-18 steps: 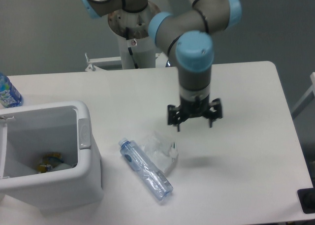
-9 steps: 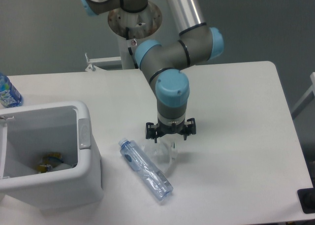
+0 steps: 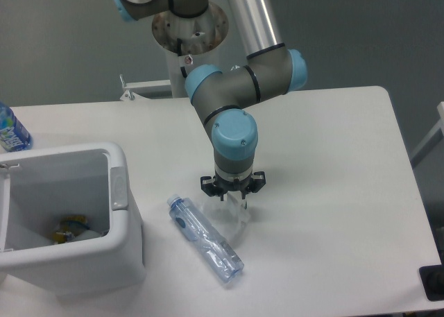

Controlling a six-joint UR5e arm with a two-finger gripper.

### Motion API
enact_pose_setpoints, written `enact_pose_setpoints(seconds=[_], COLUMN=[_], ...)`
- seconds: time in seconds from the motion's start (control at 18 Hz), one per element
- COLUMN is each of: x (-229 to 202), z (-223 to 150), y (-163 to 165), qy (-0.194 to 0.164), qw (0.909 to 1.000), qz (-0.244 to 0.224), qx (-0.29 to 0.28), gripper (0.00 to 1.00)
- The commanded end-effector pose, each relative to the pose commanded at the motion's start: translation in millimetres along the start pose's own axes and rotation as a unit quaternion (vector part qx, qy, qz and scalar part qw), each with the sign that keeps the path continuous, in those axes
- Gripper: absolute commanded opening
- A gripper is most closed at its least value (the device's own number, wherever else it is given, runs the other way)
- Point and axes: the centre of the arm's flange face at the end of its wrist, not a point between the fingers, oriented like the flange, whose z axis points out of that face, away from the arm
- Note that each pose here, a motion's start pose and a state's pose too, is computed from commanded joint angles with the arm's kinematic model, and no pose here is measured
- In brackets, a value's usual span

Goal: Place the trash in the trash can
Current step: 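Close the gripper on the plastic bag and lift it, then carry the bag over the white bin and release it inside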

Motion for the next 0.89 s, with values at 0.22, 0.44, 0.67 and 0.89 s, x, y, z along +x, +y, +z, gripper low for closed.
enact_pose_setpoints(seconds=[0.22,0.44,0.67,0.89], x=[-13,-57,-93,-127], z=[-34,-139,-219,-293], y=[1,-3,-6,-7], qy=[-0.008,-0.035,0.033,0.128], qw=[0.9995,0.9912,0.9703,0.9283], qz=[-0.006,-0.039,-0.076,-0.135], qx=[0.029,0.121,0.228,0.322], gripper=[0.00,0.00,0.00,0.00])
